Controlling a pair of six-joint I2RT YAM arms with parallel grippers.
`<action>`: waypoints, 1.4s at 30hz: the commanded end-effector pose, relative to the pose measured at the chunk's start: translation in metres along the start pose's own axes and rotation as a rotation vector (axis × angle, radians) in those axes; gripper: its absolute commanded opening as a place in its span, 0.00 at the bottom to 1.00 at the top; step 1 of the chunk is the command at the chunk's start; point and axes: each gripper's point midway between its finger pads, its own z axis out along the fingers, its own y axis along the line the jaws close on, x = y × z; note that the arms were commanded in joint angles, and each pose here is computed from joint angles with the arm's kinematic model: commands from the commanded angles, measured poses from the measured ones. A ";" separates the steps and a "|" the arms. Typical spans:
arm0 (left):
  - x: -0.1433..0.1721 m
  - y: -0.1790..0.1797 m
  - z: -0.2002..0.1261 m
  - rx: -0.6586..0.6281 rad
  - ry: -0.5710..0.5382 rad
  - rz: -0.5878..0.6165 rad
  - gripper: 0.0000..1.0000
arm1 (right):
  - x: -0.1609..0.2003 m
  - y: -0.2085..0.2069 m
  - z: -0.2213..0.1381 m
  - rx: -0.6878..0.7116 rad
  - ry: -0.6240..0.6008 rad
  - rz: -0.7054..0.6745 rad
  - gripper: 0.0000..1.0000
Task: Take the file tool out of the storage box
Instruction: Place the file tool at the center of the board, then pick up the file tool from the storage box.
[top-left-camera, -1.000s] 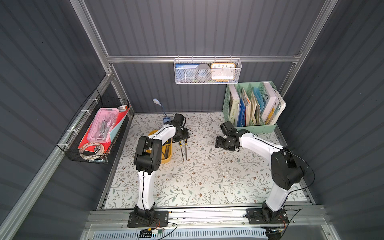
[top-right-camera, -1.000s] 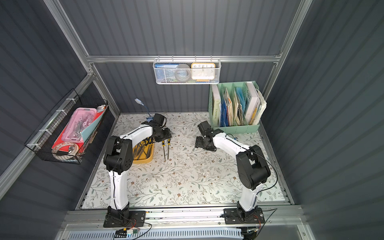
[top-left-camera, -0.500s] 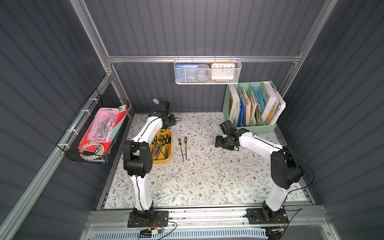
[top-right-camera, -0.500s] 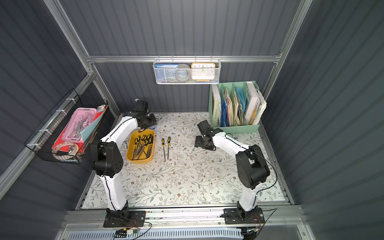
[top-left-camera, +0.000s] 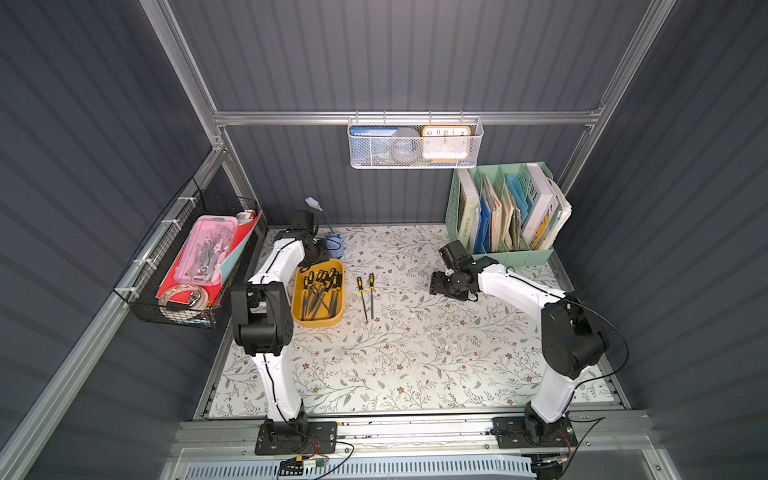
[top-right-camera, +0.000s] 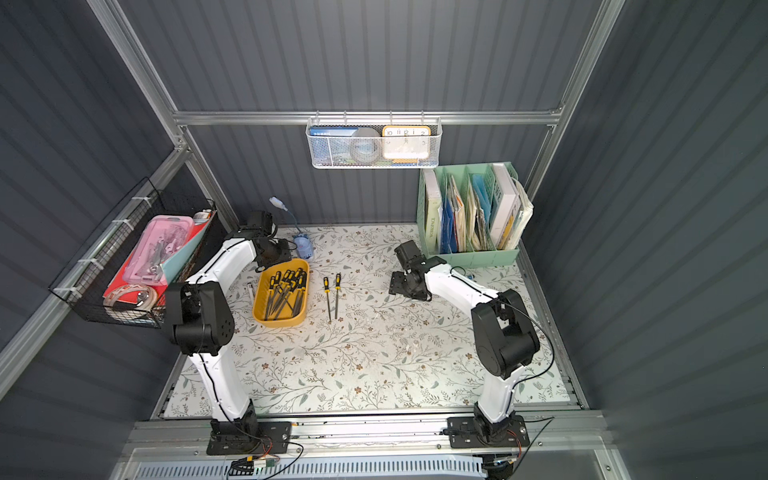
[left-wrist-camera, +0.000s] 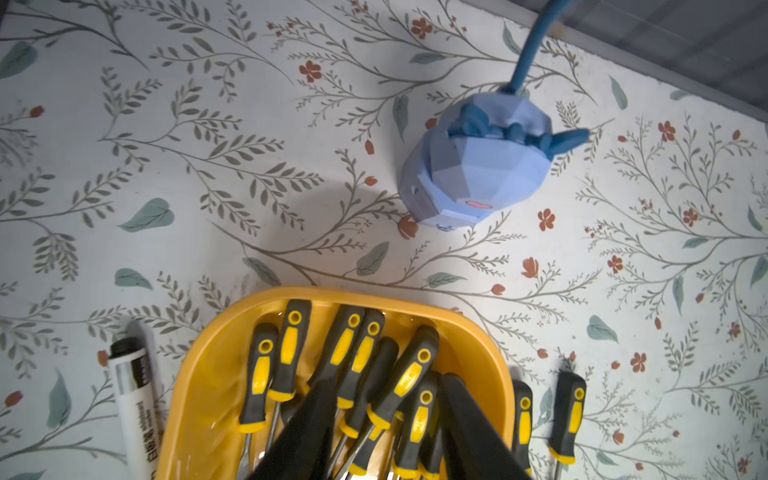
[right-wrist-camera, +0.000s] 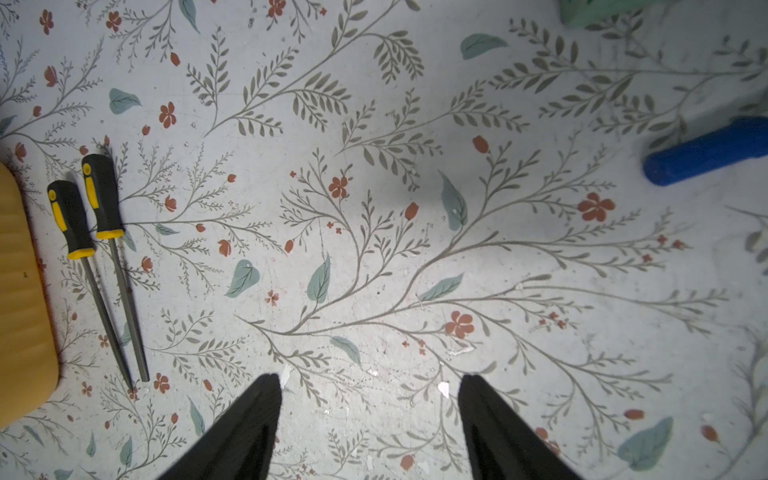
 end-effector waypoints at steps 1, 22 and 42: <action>0.008 -0.003 0.014 0.033 0.034 0.074 0.46 | 0.003 -0.005 0.005 0.028 0.015 -0.002 0.73; 0.035 -0.015 0.058 0.078 0.138 0.142 0.48 | 0.002 -0.006 0.006 0.040 0.013 0.009 0.73; 0.051 -0.009 0.072 0.027 0.173 0.150 0.43 | 0.003 -0.006 0.007 0.041 0.020 0.013 0.73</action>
